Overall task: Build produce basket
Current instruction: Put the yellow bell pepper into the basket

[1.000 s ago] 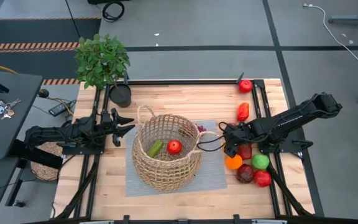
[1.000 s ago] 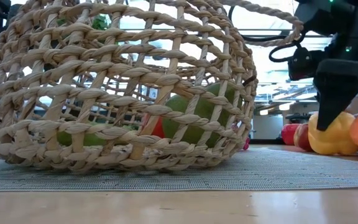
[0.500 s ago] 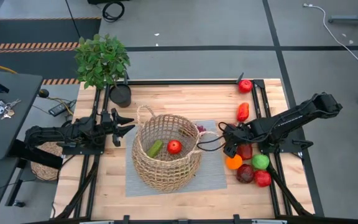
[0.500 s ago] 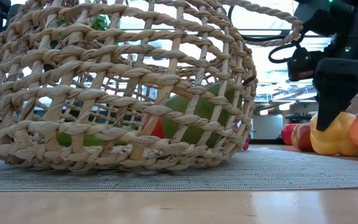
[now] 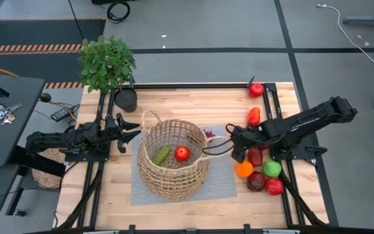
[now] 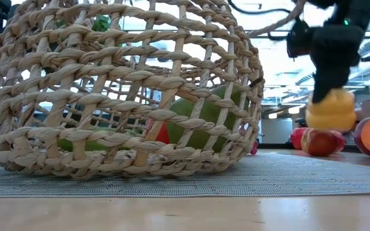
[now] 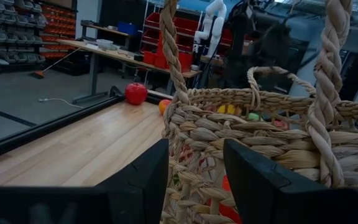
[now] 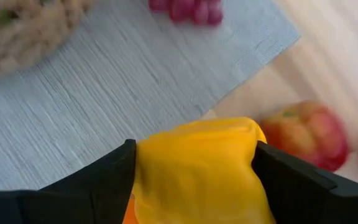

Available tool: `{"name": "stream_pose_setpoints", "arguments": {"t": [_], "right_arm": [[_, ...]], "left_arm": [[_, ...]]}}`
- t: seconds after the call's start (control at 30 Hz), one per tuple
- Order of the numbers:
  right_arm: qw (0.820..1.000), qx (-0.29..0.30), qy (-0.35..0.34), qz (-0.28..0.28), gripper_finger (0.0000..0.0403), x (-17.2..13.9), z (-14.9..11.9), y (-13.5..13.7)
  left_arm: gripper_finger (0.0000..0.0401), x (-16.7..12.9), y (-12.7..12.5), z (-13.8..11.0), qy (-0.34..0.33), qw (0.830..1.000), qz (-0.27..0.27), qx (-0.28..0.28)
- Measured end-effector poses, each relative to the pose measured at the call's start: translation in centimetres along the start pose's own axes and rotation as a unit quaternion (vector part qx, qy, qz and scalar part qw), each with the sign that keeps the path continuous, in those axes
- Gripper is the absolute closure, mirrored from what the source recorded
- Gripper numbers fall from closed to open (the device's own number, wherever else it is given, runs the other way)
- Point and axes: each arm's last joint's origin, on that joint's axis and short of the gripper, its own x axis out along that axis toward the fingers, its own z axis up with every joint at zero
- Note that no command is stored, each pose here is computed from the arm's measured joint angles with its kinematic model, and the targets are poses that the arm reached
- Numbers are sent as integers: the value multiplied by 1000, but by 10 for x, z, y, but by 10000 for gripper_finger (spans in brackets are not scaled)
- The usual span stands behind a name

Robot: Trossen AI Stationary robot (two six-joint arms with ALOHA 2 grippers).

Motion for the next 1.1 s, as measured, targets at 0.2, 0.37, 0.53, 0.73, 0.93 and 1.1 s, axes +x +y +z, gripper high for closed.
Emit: {"name": "stream_pose_setpoints", "arguments": {"t": [0.2, 0.37, 0.53, 0.73, 0.93, 1.1], "right_arm": [[999, -17, -38, 2, 97, -37, 22, 8], [998, -27, -59, -10, 97, -69, 35, 9], [991, -34, -101, -75, 97, -97, 44, 3], [964, -27, -231, -128, 97, -129, 63, 3], [937, -45, -341, -70, 97, -143, 86, 21], [903, -50, -426, -29, 97, -157, 103, 33]], "left_arm": [[241, 0, 0, 0, 0, 1000, 0, 0], [241, 0, 0, 0, 0, 1000, 0, 0], [241, 0, 0, 0, 0, 1000, 0, 0], [241, 0, 0, 0, 0, 1000, 0, 0], [241, 0, 0, 0, 0, 1000, 0, 0], [241, 0, 0, 0, 0, 1000, 0, 0]]}}
